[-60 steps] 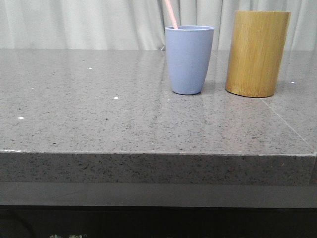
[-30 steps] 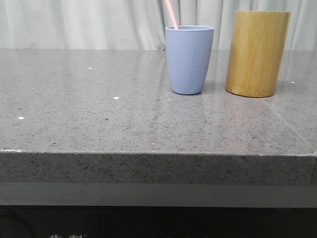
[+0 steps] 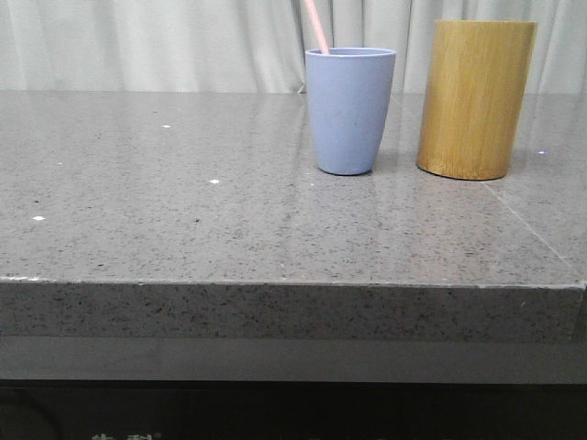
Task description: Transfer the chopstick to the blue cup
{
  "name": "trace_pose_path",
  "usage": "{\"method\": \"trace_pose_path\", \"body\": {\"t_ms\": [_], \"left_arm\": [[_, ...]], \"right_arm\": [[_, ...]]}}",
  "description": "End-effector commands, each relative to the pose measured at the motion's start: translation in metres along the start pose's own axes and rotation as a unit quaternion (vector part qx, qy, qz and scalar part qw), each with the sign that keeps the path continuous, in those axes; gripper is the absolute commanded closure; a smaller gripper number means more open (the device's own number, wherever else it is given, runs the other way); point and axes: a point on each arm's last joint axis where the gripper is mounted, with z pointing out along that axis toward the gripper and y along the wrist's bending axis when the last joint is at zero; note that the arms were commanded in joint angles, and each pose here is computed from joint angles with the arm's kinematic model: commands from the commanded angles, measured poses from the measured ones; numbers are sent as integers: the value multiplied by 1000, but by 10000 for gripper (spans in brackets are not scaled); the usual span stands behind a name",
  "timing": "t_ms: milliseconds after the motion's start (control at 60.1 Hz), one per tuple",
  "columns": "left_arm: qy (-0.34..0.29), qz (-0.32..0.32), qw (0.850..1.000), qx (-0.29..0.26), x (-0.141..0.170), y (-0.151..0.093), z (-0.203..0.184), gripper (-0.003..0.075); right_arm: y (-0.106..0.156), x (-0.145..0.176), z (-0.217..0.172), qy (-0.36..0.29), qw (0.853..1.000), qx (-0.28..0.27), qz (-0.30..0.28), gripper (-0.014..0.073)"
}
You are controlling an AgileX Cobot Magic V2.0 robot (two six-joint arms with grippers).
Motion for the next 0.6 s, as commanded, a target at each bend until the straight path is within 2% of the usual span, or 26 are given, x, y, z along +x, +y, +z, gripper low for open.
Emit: {"method": "trace_pose_path", "body": {"t_ms": [0, 150, 583], "left_arm": [[-47, -8, 999, 1, -6, 0, -2, 739], [-47, -8, 999, 1, -6, 0, -2, 739], [-47, -8, 999, 1, -6, 0, -2, 739]], "right_arm": [[0, -7, -3, -55, 998, 2, 7, 663], [0, -4, -2, -35, 999, 1, 9, 663], [0, -4, -2, -36, 999, 1, 9, 663]]}}
